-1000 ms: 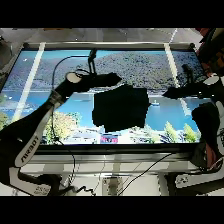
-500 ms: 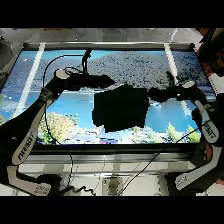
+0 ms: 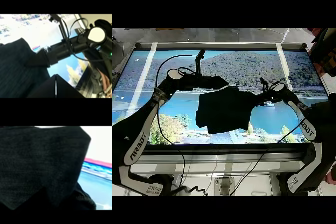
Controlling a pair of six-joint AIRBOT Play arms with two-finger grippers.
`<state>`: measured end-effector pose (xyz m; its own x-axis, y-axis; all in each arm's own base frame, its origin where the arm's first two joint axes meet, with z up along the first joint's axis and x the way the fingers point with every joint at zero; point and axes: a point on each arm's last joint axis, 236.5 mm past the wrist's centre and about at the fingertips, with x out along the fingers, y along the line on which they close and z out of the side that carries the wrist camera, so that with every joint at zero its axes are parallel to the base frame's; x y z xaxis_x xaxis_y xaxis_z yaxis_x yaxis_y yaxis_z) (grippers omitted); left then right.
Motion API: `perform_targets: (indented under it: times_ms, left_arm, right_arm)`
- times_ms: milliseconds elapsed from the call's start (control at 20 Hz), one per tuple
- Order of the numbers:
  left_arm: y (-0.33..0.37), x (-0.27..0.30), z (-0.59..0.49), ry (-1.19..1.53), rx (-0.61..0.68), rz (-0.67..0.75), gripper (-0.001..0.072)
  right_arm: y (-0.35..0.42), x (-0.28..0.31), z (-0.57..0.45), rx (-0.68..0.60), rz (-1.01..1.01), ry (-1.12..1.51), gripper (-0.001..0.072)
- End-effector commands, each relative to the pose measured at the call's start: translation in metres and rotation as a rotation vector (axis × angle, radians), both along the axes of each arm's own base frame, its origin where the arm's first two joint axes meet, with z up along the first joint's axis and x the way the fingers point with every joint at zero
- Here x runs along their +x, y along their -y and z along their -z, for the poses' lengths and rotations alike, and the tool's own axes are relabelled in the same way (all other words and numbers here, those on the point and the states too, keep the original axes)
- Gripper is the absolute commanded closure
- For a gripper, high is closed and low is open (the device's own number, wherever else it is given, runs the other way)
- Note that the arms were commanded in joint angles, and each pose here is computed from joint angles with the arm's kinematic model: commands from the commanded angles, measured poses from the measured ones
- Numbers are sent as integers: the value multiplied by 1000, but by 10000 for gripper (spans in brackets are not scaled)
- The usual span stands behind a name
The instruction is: Fold the clothes and pants, and hang the long-sleeved shirts on hangers.
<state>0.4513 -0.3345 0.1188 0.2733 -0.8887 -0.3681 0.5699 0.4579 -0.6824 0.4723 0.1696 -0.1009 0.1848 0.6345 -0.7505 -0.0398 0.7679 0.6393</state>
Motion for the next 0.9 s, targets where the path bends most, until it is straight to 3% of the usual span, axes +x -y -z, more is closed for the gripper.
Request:
perform_targets:
  times_ms: [0, 200, 400, 550, 750, 850]
  left_arm:
    - [-5, 1, -6, 11, -1, -6, 688]
    - [-20, -14, -49, 75, -23, 16, 688]
    - [-28, -49, -124, 288, -37, 60, 688]
    - [-36, -76, -172, 445, -43, 74, 688]
    - [-41, -95, -199, 510, -56, 73, 687]
    - [-40, -95, -198, 507, -55, 73, 687]
  right_arm:
    - [-21, 9, -30, 25, -48, 60, 676]
    - [9, 26, -121, 131, -31, 159, 676]
    - [101, 40, -222, 125, 154, 337, 676]
    - [188, 22, -285, 57, 342, 450, 676]
    - [275, -32, -280, -192, 442, 378, 676]
    - [271, -32, -278, -138, 475, 348, 676]
